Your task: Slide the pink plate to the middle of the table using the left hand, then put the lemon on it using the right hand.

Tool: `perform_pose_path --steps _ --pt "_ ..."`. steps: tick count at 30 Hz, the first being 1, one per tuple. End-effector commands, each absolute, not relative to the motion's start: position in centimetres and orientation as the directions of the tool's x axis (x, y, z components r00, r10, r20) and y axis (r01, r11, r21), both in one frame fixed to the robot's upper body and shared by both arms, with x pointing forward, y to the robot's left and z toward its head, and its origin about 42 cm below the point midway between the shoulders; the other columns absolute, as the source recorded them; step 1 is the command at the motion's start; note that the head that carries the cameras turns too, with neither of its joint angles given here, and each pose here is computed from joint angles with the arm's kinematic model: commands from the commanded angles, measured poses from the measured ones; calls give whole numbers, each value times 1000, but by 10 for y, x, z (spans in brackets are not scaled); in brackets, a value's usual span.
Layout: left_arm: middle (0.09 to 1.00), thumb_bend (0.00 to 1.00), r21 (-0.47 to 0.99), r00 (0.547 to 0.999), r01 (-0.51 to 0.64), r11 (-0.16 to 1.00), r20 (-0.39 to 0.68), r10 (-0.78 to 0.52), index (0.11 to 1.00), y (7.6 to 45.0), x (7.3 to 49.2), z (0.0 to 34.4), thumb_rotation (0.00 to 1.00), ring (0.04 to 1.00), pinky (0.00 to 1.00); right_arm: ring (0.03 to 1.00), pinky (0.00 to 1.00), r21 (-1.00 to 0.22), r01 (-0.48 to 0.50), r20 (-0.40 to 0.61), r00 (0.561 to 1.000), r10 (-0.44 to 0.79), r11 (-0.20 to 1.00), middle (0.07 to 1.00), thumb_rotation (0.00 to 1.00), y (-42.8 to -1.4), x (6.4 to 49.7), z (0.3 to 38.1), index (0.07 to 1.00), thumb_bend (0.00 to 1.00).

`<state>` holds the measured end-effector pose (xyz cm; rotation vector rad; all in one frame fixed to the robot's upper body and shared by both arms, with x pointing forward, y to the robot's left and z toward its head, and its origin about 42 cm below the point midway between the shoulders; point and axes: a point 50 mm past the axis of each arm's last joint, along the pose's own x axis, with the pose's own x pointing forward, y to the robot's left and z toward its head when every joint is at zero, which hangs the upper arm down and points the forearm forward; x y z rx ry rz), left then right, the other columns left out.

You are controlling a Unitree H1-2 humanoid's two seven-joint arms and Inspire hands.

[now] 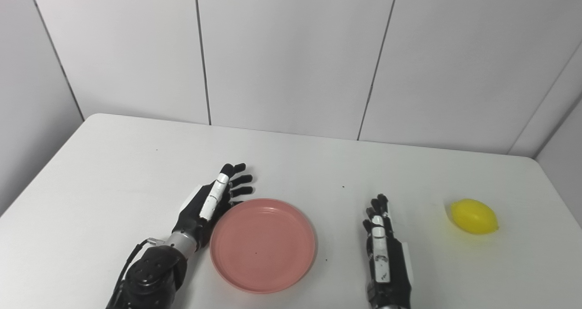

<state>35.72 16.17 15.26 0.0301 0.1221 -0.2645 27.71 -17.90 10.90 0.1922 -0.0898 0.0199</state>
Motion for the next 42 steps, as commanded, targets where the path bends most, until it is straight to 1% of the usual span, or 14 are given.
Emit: perform_pose_path --steps 1,6,9,15,19,22,28,40,42 --pt "865 726 1 945 309 951 -119 -306 890 154 358 159 1000 827 682 991 1000 224 3 -15 1000 1 975 987 938 -167 258 81 1000 742" --pt "878 741 -3 940 318 948 -128 -316 902 163 361 161 1000 836 704 988 1000 232 6 -28 1000 1 973 977 923 -155 260 84 998 743" --pt "889 733 -15 936 325 946 -137 -324 911 174 362 161 1000 847 721 995 1000 226 6 -34 999 2 974 979 918 -145 262 84 997 753" --pt "908 733 -28 931 334 942 -148 -335 929 188 366 157 1000 857 748 1000 1000 195 7 -37 999 0 981 981 946 -133 266 84 986 785" --pt "913 741 -26 929 337 941 -151 -337 928 194 368 155 1000 859 749 1000 1000 202 9 -34 999 -2 979 980 937 -128 268 83 983 797" --pt "921 731 -21 929 336 941 -156 -336 935 197 369 152 1000 881 781 1000 1000 208 7 -30 1000 0 978 984 936 -126 270 82 985 764" --pt "926 720 -22 931 333 943 -153 -333 941 202 370 147 1000 895 789 1000 1000 204 5 -28 1000 0 979 984 944 -122 271 81 986 729" --pt "934 704 -28 935 315 949 -159 -316 945 202 369 147 1000 907 819 1000 1000 197 9 -30 1000 -3 980 989 959 -121 273 78 993 709" --pt "934 697 -27 936 316 948 -157 -316 947 202 369 147 1000 902 808 1000 1000 198 9 -31 1000 -3 980 991 958 -121 273 78 993 709"
